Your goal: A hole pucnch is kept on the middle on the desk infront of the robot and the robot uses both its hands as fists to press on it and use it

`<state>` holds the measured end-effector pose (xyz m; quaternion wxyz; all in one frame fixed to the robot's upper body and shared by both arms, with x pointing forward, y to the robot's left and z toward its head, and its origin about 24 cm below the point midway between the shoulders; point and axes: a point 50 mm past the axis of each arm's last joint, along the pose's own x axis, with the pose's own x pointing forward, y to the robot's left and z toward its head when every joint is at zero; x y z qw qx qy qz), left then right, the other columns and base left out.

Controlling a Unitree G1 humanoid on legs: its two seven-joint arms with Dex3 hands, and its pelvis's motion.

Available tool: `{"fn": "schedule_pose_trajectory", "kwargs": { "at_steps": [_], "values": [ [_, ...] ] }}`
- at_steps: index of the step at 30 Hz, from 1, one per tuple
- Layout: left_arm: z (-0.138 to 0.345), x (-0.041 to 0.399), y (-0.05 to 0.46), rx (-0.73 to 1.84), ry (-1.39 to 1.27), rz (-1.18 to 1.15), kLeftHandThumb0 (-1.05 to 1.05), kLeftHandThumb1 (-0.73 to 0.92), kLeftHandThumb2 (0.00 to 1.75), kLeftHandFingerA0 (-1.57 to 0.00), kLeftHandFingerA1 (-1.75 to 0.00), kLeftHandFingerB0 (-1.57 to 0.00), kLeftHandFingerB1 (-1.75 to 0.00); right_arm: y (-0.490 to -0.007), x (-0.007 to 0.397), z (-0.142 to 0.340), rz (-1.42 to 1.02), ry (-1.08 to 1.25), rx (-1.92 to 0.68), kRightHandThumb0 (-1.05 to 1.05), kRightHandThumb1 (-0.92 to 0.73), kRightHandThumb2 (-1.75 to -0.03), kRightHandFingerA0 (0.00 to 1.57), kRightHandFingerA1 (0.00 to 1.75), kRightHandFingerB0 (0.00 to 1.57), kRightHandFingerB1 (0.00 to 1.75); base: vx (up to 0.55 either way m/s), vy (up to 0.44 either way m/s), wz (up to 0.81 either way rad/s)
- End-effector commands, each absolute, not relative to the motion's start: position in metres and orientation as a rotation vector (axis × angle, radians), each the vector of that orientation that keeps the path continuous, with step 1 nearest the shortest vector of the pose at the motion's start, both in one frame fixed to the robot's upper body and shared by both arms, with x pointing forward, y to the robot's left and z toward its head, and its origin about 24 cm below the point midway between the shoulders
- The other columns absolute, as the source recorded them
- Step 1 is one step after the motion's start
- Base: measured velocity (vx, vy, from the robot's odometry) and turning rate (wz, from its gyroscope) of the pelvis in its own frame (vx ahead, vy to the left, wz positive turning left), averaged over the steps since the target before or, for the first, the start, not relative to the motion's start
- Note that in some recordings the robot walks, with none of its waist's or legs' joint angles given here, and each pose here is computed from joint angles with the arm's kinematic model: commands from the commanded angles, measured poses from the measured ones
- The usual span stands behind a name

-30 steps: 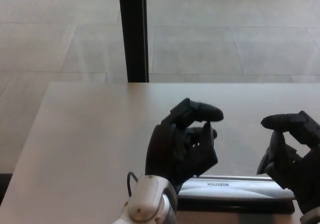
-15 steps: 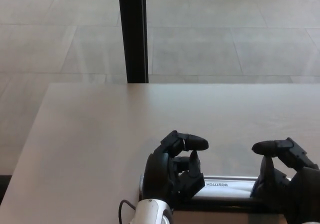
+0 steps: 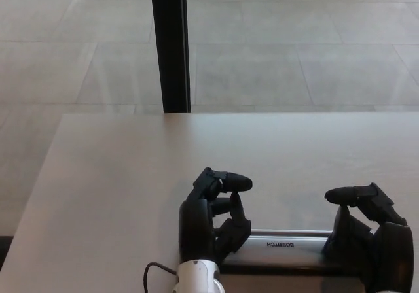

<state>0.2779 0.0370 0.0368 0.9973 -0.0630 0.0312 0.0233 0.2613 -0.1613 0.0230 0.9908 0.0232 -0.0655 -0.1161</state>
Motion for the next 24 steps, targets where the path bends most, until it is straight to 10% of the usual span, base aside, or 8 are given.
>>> {"fn": "schedule_pose_trajectory", "kwargs": {
  "at_steps": [1, 4, 11, 15, 17, 18, 23, 24],
  "values": [
    [0.016, 0.246, -0.018, -0.146, 0.132, 0.416, -0.35, 0.82, 0.78, -0.85, -1.75, -0.68, -1.49, -0.169, 0.239, -0.022, -0.522, -0.119, -0.215, -0.4, -0.74, -0.85, 0.93, 1.75, 0.65, 1.57, 0.0, 0.0, 0.0],
    [0.014, 0.244, -0.023, -0.112, 0.119, 0.385, -0.36, 0.82, 0.76, -0.84, -1.75, -0.6, -1.65, -0.17, 0.238, -0.026, -0.533, -0.101, -0.224, -0.4, -0.71, -0.87, 0.92, 1.75, 0.7, 1.48, 0.0, 0.0, 0.0],
    [-0.003, 0.235, -0.028, 0.225, -0.047, 0.198, -0.3, 0.79, 0.85, -0.9, -1.75, -0.74, -1.38, -0.174, 0.236, -0.039, -0.491, -0.055, -0.377, -0.36, -0.69, -0.72, 0.94, 1.75, 0.78, 1.48, 0.0, 0.0, 0.0],
    [-0.012, 0.233, -0.025, 0.397, -0.124, 0.083, -0.27, 0.78, 0.77, -0.87, -1.75, -0.74, -1.33, -0.162, 0.237, -0.057, -0.503, 0.158, 0.477, -0.42, -0.71, -0.67, 0.78, 1.48, 0.74, 1.14, 0.0, 0.0, 0.0],
    [-0.012, 0.233, -0.026, 0.418, -0.14, 0.075, -0.26, 0.76, 0.77, -0.87, -1.75, -0.75, -1.28, -0.163, 0.237, -0.054, -0.494, 0.144, -0.072, -0.43, -0.73, -0.63, 0.85, 1.31, 0.72, 1.02, 0.0, 0.0, 0.0],
    [-0.013, 0.233, -0.026, 0.416, -0.142, 0.071, -0.28, 0.76, 0.77, -0.86, -1.72, -0.76, -1.29, -0.161, 0.24, -0.059, -0.541, 0.223, 0.406, -0.43, -0.74, -0.63, 0.75, 1.25, 0.71, 0.95, 0.0, 0.0, 0.0],
    [-0.012, 0.233, -0.026, 0.417, -0.156, 0.079, -0.28, 0.77, 0.81, -0.86, -1.75, -0.75, -1.28, -0.161, 0.24, -0.056, -0.489, 0.171, 0.471, -0.45, -0.8, -0.67, 0.75, 1.47, 0.64, 1.17, 0.0, 0.0, 0.0],
    [-0.012, 0.234, -0.026, 0.421, -0.164, 0.078, -0.27, 0.78, 0.84, -0.88, -1.75, -0.75, -1.31, -0.162, 0.24, -0.057, -0.507, 0.185, 0.371, -0.45, -0.82, -0.65, 0.72, 1.29, 0.64, 1.09, 0.0, 0.0, 0.0]
  ]
}}
